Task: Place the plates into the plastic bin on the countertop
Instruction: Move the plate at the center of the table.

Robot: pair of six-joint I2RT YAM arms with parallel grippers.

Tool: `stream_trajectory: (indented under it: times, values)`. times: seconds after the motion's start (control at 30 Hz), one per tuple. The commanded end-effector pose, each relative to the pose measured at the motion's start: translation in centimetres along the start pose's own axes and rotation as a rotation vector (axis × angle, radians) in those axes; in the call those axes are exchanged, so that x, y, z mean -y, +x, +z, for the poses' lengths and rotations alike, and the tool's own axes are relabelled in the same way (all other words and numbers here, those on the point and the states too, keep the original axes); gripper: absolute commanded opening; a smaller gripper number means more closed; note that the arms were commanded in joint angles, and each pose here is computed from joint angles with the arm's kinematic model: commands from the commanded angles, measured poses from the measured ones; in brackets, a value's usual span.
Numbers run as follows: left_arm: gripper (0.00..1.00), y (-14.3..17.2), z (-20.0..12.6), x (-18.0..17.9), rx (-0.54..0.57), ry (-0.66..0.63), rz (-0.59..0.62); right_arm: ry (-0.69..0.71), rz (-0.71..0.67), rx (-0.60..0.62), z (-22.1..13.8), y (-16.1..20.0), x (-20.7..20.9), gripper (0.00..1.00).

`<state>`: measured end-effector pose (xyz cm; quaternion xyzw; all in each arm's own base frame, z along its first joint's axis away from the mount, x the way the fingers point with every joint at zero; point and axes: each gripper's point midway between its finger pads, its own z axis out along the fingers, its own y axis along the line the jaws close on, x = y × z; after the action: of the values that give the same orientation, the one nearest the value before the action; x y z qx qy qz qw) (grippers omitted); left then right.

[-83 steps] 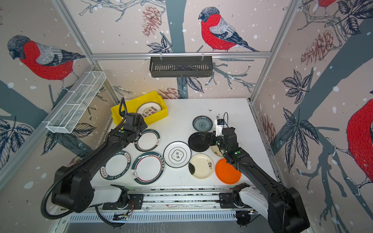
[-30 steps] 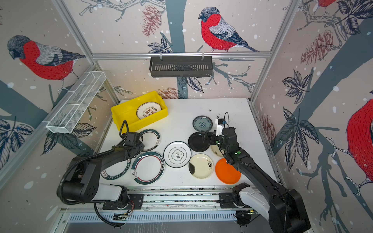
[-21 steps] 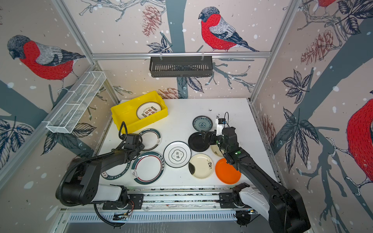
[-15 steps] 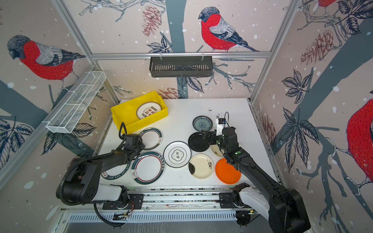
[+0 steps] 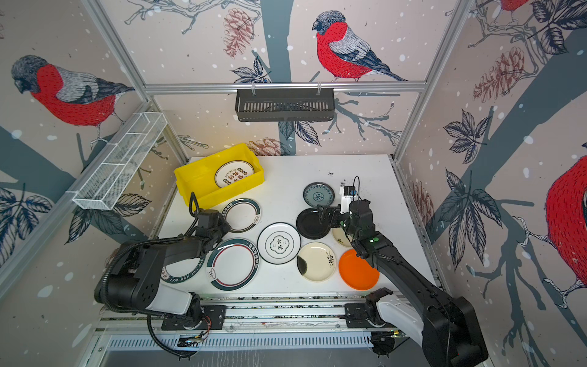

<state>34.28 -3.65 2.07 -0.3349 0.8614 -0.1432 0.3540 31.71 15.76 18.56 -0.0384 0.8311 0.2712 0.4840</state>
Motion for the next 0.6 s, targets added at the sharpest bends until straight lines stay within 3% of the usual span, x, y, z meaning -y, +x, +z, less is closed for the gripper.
stream_trajectory:
  times: [0.0,0.43,0.57]
  values:
    - [0.19,1.90,0.16,-1.24,-0.080,-0.032,0.018,0.000,-0.001,0.001,0.08,-0.21,-0.05,1.00]
    - [0.12,2.35,0.94,-0.58,-0.132,0.021,0.012,0.003,0.002,-0.004,0.24,0.02,0.08,1.00]
    - [0.04,2.44,1.08,-0.38,-0.140,0.032,0.015,0.006,0.002,-0.005,0.31,0.06,0.16,1.00]
